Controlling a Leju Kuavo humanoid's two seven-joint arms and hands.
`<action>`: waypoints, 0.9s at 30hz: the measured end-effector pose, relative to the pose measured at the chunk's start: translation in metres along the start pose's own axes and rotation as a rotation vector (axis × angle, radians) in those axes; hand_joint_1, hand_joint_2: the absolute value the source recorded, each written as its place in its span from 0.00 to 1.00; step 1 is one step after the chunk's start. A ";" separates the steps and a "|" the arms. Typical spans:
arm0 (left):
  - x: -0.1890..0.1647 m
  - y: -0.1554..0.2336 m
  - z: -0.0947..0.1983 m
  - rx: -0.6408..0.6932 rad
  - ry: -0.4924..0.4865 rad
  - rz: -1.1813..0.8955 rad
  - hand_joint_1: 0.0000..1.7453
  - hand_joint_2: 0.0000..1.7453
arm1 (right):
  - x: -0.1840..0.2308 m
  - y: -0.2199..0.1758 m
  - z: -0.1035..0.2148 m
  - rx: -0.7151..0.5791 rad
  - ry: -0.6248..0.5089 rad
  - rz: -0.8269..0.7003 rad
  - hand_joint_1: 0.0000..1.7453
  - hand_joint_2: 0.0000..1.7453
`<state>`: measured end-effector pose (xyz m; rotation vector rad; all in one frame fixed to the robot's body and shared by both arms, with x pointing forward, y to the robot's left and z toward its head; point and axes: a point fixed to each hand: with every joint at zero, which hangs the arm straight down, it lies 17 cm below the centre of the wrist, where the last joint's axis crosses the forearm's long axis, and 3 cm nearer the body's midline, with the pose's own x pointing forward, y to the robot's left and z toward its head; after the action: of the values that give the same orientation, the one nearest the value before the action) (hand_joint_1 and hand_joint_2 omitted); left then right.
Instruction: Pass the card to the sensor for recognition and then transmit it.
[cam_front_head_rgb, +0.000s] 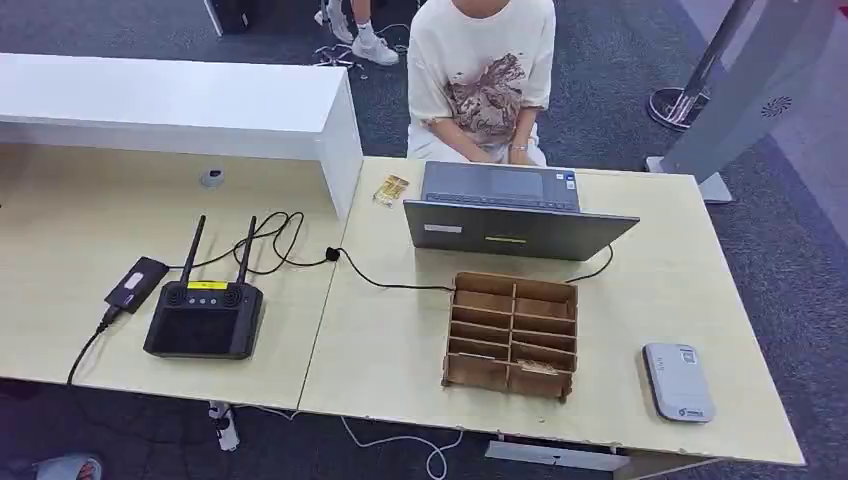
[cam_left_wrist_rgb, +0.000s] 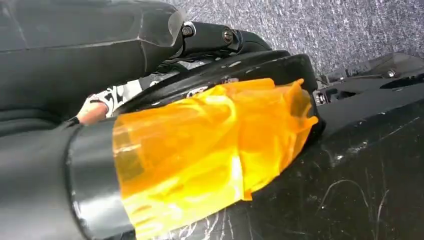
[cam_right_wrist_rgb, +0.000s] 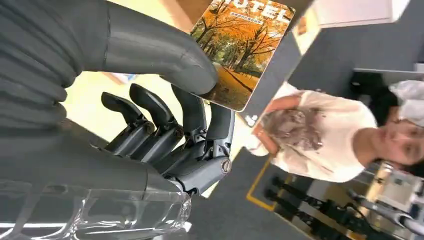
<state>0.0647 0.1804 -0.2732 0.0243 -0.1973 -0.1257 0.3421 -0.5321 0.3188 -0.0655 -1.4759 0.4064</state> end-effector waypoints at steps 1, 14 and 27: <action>0.000 0.000 0.000 0.000 0.000 -0.002 0.00 0.00 | -0.003 0.001 0.000 0.002 0.015 0.010 1.00 1.00; 0.000 0.001 -0.001 -0.010 0.011 -0.039 0.00 0.00 | -0.062 0.015 -0.011 0.020 0.183 0.126 1.00 1.00; 0.001 0.002 -0.001 -0.012 0.018 -0.049 0.00 0.00 | -0.130 0.033 -0.006 0.063 0.335 0.135 1.00 1.00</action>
<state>0.0656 0.1818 -0.2737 0.0185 -0.1781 -0.1754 0.3349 -0.5405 0.1847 -0.1751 -1.1314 0.5242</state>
